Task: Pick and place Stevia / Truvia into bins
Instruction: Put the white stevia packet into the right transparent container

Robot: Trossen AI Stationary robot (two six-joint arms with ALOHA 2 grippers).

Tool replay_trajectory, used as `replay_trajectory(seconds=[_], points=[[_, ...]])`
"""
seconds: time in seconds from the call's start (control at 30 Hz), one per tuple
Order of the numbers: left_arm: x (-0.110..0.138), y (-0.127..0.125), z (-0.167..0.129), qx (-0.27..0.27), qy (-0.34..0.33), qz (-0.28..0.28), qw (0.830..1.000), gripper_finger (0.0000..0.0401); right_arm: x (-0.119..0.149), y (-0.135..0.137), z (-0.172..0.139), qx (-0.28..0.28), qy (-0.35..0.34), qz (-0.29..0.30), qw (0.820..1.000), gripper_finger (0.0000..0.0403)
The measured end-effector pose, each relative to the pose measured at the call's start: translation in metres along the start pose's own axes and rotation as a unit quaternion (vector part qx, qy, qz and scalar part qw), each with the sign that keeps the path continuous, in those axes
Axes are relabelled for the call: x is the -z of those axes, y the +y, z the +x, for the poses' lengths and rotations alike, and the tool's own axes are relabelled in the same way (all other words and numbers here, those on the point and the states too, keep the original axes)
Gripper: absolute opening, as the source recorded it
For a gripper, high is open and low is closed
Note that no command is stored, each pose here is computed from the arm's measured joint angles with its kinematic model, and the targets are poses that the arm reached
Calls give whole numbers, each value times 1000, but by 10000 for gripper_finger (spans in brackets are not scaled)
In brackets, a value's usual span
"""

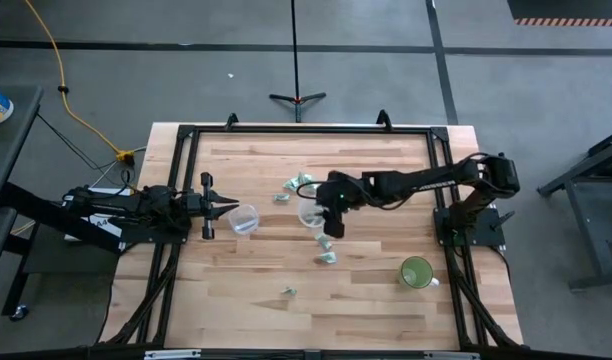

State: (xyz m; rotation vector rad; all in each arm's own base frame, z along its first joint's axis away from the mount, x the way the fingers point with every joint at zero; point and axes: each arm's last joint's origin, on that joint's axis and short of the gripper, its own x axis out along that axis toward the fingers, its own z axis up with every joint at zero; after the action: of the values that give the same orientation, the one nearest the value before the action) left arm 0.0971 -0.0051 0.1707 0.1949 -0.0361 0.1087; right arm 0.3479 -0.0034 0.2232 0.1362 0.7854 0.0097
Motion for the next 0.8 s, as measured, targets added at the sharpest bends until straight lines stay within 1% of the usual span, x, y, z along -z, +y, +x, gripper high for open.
replay_trajectory(seconds=[0.07, 0.1, 0.17, 0.2, 0.3, 0.4, 0.47, 0.6, 0.8], points=[[0, 0, 0, 0, 0, 0, 1000, 79, 3, 14, 1, -50, 14, -9, 999, 176], [0, 0, 0, 0, 0, 0, 1000, 79, 6, 23, 1, -65, 22, -17, 998, 185], [0, 0, 0, 0, 0, -1, 1000, 79, 10, 39, 1, -75, 32, -36, 996, 202], [0, 0, 0, 0, 0, -1, 1000, 79, 12, 47, 1, -71, 34, -46, 996, 208], [0, 0, 0, 0, 0, -1, 1000, 79, 18, 68, 1, -34, 33, -74, 996, 221], [0, 0, 0, 0, 0, -1, 1000, 79, 26, 84, 8, 1, 34, -93, 995, 224], [0, 0, 0, 0, -1, -1, 1000, 79, 33, 91, 17, 10, 42, -95, 995, 221], [0, 0, 0, 0, 0, -1, 1000, 79, 49, 98, 38, 27, 75, -94, 992, 209], [0, 0, 0, 0, 0, -2, 1000, 79, 65, 98, 63, 25, 105, -78, 991, 190]])
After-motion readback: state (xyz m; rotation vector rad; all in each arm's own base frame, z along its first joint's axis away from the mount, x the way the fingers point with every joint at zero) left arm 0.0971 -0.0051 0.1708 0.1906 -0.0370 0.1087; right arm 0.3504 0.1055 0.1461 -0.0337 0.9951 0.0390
